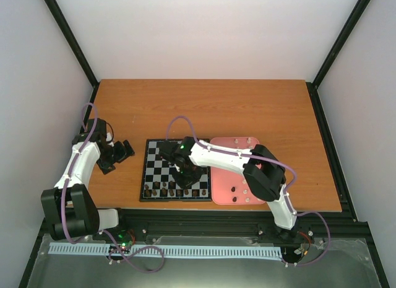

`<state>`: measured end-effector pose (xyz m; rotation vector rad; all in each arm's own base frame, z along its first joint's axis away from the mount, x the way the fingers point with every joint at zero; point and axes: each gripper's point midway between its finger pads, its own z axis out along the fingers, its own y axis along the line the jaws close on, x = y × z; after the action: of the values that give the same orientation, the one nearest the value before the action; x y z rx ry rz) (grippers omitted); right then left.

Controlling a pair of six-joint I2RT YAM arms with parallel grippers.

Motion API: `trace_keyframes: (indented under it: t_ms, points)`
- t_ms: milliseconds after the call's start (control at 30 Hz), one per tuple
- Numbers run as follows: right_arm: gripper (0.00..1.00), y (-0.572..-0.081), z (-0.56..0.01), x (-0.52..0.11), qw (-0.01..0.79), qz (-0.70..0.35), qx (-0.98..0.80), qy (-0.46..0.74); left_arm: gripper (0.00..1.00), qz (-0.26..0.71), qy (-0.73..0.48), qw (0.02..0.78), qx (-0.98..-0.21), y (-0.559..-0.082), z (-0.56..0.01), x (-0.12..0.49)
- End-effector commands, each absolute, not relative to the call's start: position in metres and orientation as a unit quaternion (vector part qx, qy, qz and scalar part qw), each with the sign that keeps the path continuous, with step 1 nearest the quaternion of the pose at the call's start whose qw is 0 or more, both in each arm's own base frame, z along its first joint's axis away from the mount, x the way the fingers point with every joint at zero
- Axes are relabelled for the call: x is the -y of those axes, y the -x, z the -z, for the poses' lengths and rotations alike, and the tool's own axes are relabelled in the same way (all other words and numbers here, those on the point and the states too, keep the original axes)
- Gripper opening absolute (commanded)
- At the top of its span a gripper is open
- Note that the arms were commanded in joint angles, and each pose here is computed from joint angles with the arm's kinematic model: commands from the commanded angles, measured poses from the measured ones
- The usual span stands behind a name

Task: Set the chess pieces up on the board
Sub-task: Place the chess piece on the chessboard.

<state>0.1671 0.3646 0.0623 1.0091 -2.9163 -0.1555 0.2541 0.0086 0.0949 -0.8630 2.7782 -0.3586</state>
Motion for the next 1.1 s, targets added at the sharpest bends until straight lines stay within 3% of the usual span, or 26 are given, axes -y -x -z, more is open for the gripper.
trace_keyframes:
  t_ms: [0,333,1067]
  points:
    - [0.03,-0.163,-0.061,-0.372,0.034,0.056,0.94,-0.334,1.0,0.129,0.284,0.113,-0.943,-0.256,-0.098,-0.006]
    - [0.05,-0.166,-0.053,-0.369,0.035,0.041,0.941,-0.333,1.0,0.13,0.283,0.111,-0.944,-0.257,-0.097,-0.006]
    - [0.24,-0.18,-0.068,-0.368,0.001,0.037,0.943,-0.332,1.0,0.125,0.283,0.109,-0.945,-0.258,-0.096,-0.008]
